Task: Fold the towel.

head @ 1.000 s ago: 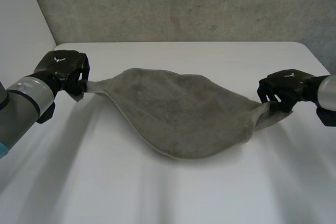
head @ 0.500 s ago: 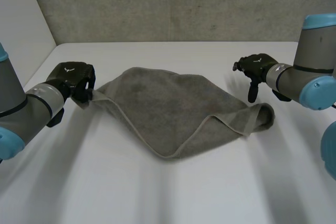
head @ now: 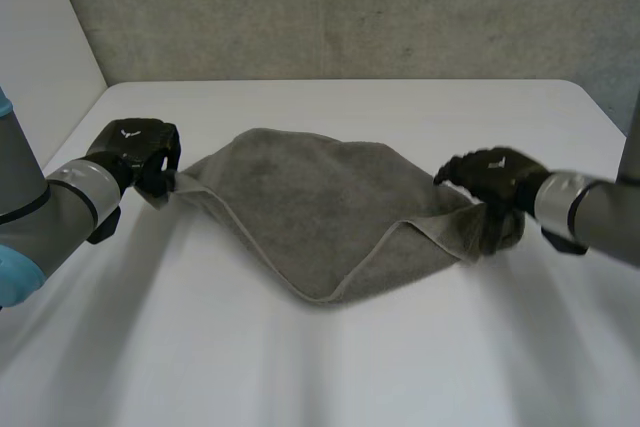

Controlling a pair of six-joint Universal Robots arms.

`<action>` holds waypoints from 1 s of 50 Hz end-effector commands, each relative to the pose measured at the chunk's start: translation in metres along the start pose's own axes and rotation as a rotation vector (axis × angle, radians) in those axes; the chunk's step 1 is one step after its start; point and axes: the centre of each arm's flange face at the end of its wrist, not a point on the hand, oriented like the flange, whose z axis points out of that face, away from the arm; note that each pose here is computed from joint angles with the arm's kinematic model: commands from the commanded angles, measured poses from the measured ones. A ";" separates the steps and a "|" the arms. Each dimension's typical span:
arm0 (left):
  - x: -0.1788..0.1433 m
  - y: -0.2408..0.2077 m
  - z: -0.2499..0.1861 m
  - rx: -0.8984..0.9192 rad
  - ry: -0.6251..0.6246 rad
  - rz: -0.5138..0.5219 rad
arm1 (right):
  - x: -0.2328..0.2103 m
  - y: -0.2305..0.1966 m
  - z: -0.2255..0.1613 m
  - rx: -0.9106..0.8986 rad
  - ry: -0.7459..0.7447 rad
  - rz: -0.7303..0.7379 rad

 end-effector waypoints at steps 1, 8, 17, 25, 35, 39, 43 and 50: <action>0.000 0.001 0.000 -0.002 -0.001 0.000 | -0.019 0.030 0.004 0.022 0.022 -0.079; 0.000 0.001 -0.001 -0.003 0.000 -0.002 | -0.026 0.045 0.009 0.050 0.044 -0.099; 0.001 0.001 0.000 -0.005 0.001 -0.002 | -0.034 0.052 0.019 0.096 0.061 -0.196; 0.001 0.002 -0.001 -0.006 0.003 -0.003 | -0.031 0.059 0.027 0.076 0.092 -0.210; 0.001 0.002 -0.001 -0.007 0.004 -0.003 | -0.027 0.055 0.030 0.108 0.119 -0.226; 0.002 0.002 -0.001 -0.007 0.005 -0.002 | -0.026 0.052 0.028 0.115 0.124 -0.229; 0.001 0.002 -0.001 -0.007 0.002 -0.003 | -0.024 0.042 0.022 0.136 0.140 -0.239; 0.001 0.002 -0.001 -0.007 0.004 -0.002 | -0.024 0.035 0.016 0.151 0.147 -0.235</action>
